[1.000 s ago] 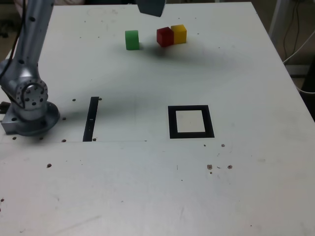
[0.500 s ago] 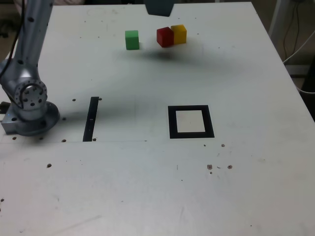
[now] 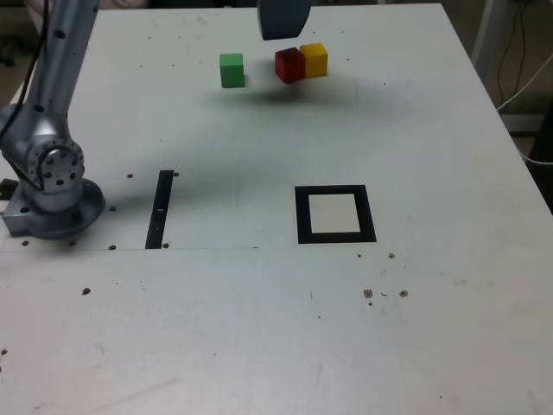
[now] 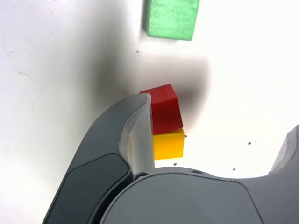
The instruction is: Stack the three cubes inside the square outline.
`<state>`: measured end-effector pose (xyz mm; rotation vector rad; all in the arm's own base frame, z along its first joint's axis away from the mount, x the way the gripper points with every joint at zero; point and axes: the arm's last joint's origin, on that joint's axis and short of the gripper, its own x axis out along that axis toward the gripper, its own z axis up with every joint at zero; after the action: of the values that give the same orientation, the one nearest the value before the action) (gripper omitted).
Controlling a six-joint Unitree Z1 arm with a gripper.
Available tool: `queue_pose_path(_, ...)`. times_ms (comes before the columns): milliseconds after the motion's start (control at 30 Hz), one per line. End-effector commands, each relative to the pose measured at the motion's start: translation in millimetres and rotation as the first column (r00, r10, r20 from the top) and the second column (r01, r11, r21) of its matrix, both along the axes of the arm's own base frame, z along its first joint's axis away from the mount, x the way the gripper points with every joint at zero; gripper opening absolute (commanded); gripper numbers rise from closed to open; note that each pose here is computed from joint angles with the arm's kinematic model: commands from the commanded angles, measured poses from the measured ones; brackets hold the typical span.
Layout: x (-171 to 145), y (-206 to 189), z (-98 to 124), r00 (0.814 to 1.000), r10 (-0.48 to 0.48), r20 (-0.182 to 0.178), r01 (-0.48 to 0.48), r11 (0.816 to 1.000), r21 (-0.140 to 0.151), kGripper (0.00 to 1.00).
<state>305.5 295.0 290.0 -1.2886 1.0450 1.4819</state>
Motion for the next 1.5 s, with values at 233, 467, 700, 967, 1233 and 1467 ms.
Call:
queue_pose_path(233, 0, -9, -23, 1.0, 0.025, 0.006, -0.025, 0.996, -0.085, 0.98)
queue_pose_path(467, 0, -6, -36, 0.998, 0.058, -0.02, -0.06, 0.993, -0.099, 0.97)
queue_pose_path(700, 6, 6, -52, 0.997, 0.071, -0.002, -0.071, 0.992, -0.101, 0.97)
queue_pose_path(967, 12, 15, -67, 0.997, 0.078, 0.014, -0.076, 0.991, -0.113, 0.96)
queue_pose_path(1233, 12, 17, -74, 0.995, 0.091, 0.032, -0.085, 0.985, -0.152, 0.9)
queue_pose_path(1467, 10, 21, -76, 0.992, 0.117, 0.056, -0.106, 0.979, -0.172, 0.82)
